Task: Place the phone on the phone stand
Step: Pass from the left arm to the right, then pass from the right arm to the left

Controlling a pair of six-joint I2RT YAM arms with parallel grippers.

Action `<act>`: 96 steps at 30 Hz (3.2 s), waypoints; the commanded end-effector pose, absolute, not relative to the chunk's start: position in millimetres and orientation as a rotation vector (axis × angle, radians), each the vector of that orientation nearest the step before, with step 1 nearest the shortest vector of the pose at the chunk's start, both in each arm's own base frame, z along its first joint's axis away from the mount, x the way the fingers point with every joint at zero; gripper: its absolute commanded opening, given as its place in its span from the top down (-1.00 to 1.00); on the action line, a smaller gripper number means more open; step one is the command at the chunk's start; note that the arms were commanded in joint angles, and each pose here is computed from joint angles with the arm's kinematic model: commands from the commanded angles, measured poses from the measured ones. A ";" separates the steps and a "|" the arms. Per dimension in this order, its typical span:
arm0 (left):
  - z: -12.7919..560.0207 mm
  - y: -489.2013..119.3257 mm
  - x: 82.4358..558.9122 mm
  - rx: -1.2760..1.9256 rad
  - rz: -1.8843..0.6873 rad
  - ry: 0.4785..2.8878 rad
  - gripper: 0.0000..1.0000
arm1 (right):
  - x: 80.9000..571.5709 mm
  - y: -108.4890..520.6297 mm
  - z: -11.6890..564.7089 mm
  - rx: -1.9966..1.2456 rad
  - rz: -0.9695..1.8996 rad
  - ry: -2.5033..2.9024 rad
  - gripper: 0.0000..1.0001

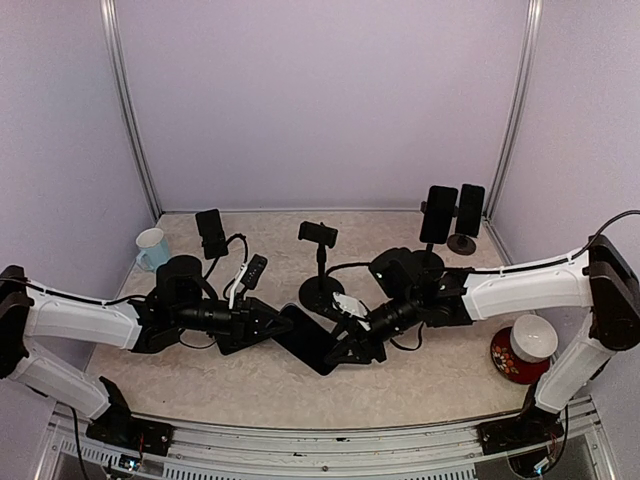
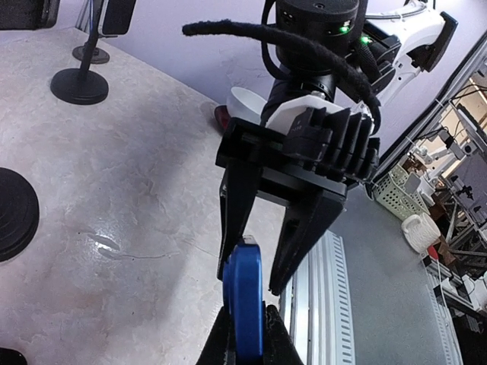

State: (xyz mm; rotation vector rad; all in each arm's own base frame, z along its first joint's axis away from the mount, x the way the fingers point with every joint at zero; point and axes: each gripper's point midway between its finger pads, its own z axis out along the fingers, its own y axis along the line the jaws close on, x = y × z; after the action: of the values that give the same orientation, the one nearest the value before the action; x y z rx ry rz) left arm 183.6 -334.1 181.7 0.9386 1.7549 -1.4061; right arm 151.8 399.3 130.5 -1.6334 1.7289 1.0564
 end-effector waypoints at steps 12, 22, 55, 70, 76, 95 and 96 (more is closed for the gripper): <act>190.1 -330.4 191.0 0.914 -1.346 1.703 -0.27 | 158.0 402.1 124.8 -1.615 1.063 1.773 0.88; 191.0 -327.6 200.1 0.864 -1.294 1.719 -0.98 | 172.6 398.6 122.6 -1.563 0.957 1.797 0.93; 179.1 -328.2 220.8 0.717 -1.230 1.804 -0.98 | 228.8 378.7 138.7 -1.292 0.601 1.823 1.00; 175.6 -329.5 227.3 0.698 -1.208 1.826 -0.98 | 231.5 377.5 134.0 -1.290 0.578 1.833 1.00; 172.3 -331.0 227.6 0.695 -1.214 1.835 -0.98 | 231.9 376.3 132.3 -1.287 0.571 1.837 1.00; 163.5 -332.3 230.8 0.685 -1.206 1.857 -0.98 | 234.9 375.7 127.3 -1.279 0.552 1.847 1.00; 163.0 -332.5 230.8 0.686 -1.207 1.858 -0.98 | 234.8 375.6 127.1 -1.279 0.552 1.847 1.00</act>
State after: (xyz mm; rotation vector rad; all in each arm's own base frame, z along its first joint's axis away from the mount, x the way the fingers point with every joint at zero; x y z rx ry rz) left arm 226.6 -326.5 152.2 0.6888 1.8964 -1.2002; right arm 231.4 369.0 112.1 -1.3190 1.9058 0.5323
